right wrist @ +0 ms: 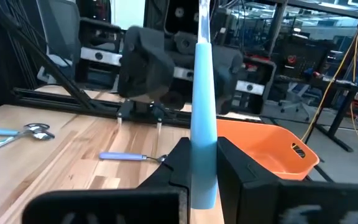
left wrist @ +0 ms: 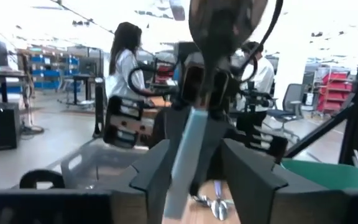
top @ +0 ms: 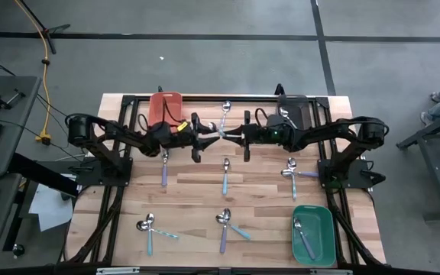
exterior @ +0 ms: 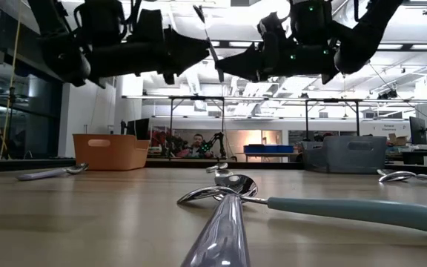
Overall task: Sort silverware by color (type)
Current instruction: Put the blue spoon into the orange bin
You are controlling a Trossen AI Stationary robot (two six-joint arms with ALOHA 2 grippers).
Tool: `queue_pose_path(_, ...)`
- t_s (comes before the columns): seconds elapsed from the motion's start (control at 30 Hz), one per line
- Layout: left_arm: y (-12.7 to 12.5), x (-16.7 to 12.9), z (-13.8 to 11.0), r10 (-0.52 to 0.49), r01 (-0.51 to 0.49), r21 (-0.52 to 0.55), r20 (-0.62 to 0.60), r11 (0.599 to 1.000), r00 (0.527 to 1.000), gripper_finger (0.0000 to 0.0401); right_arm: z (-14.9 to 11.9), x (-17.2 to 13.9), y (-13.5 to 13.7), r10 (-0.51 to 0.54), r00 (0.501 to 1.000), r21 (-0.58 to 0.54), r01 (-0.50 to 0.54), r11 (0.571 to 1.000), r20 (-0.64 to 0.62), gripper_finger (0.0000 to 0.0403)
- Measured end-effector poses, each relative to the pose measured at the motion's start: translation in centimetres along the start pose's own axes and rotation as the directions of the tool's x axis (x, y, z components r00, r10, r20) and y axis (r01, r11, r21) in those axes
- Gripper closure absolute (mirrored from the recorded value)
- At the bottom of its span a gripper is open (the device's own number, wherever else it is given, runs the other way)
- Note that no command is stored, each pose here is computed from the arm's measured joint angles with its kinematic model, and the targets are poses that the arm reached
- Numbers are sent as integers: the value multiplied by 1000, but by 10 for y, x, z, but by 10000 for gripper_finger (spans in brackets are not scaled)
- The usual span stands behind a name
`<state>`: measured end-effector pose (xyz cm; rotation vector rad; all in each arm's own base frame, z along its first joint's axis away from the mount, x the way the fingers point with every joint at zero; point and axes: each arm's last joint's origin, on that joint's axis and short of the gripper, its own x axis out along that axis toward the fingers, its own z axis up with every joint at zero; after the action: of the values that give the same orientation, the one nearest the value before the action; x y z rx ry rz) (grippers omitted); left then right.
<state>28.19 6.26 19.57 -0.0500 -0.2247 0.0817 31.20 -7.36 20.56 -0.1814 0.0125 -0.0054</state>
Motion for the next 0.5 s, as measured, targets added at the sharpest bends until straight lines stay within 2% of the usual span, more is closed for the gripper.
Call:
queue_pose_path(0.23, -6, 2, 6, -58, 56, 43, 58, 998, 997, 248, -1, 0, 0, 4, 1000, -2, -4, 1000, -9, 385)
queue_pose_path(0.5, -8, 5, 11, -67, 62, 56, 88, 996, 994, 275, -4, 0, 1, 8, 999, 2, -8, 1000, -37, 384)
